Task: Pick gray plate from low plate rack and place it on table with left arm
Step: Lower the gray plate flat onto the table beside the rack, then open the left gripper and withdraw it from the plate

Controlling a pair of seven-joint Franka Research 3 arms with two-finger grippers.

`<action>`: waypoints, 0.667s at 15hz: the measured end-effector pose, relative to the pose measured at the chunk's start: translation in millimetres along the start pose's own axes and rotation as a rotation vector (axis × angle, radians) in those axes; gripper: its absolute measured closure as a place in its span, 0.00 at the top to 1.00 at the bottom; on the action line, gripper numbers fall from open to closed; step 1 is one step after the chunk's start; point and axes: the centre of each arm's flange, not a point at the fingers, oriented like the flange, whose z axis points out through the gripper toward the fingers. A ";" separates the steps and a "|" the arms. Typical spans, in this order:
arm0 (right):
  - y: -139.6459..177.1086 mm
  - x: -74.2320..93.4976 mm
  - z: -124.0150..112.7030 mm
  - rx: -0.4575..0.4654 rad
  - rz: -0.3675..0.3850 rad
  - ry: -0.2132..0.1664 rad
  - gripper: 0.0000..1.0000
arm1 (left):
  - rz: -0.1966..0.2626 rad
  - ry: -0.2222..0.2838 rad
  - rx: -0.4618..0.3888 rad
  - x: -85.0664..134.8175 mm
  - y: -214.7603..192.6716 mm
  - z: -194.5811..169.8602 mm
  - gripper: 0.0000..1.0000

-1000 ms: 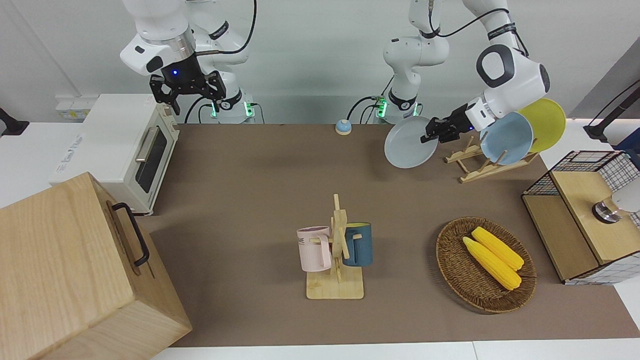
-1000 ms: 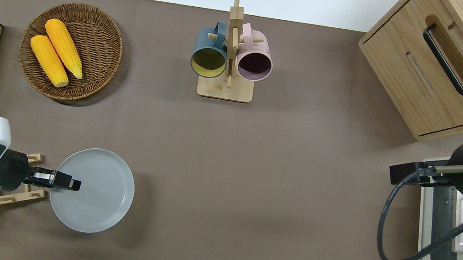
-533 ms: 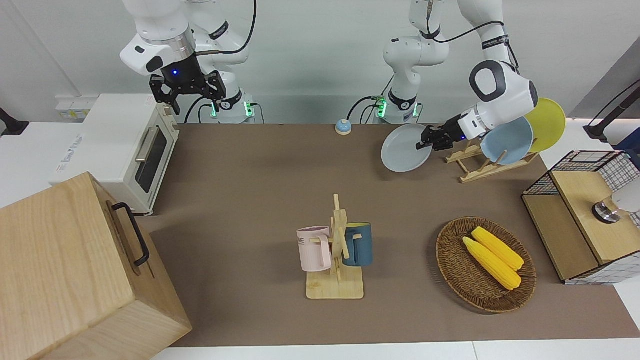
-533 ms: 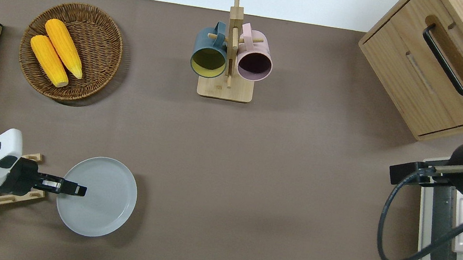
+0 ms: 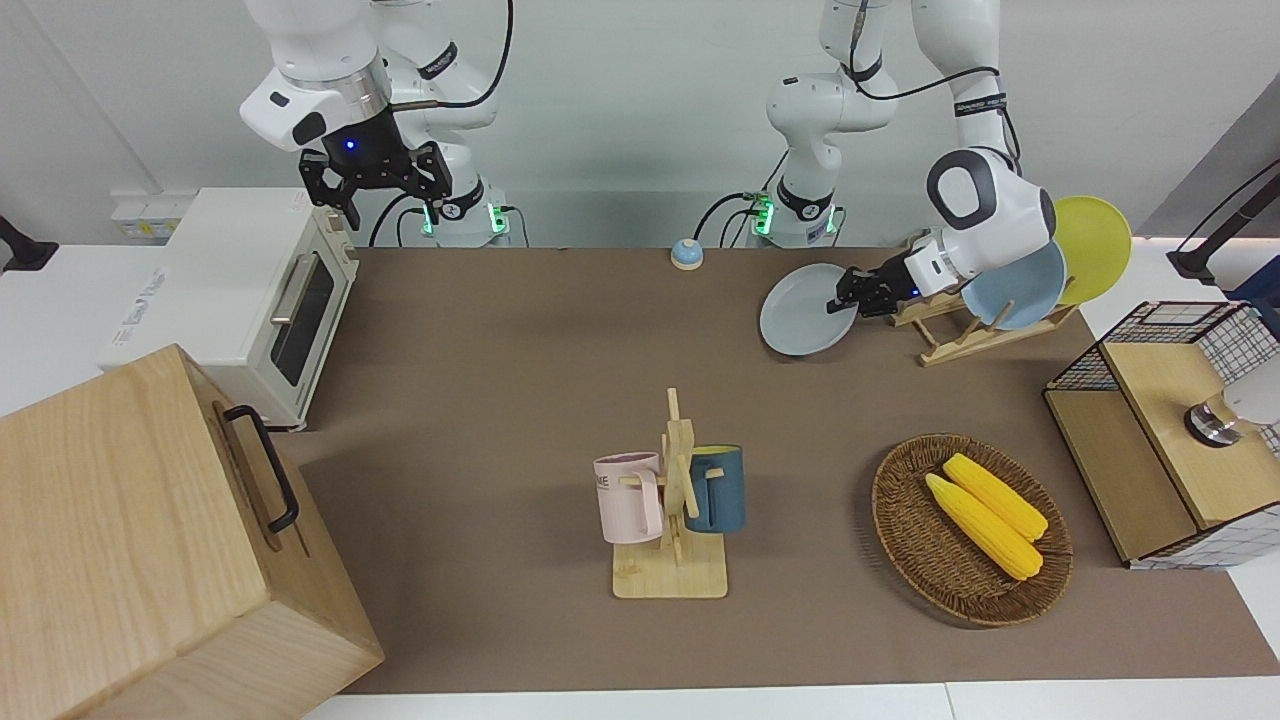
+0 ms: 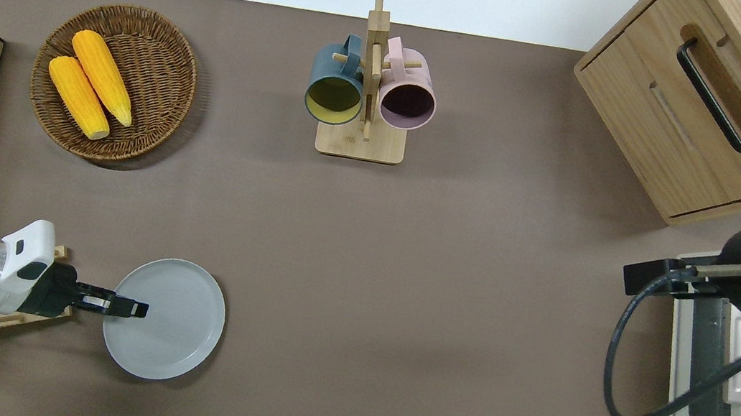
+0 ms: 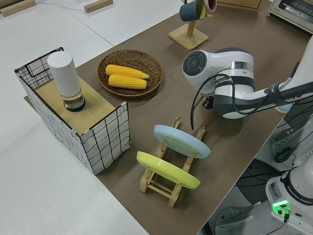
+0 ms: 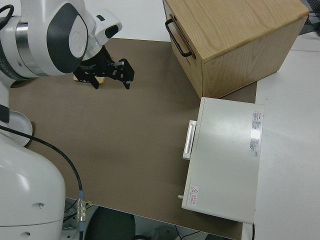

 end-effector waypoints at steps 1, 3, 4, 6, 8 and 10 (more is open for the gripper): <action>0.0 0.0 0.0 0.000 0.000 0.000 0.99 | 0.008 0.001 -0.007 -0.3 -2.1 1.8 0.11; 0.0 0.0 0.0 0.000 0.000 0.000 0.99 | 0.014 0.004 -0.012 -0.5 -3.8 2.1 0.11; 0.0 0.0 0.0 0.000 0.000 0.000 0.99 | 0.016 0.004 -0.012 -0.5 -3.8 2.1 0.11; 0.0 0.0 0.0 0.000 0.000 0.000 0.99 | 0.020 0.005 -0.012 -0.4 -3.7 2.1 0.11; 0.0 0.0 0.0 0.000 0.000 0.000 0.99 | 0.025 0.011 -0.003 1.0 -4.2 2.6 0.28; 0.0 0.0 0.0 0.000 0.000 0.000 0.99 | 0.027 0.016 0.002 1.7 -4.2 2.0 0.46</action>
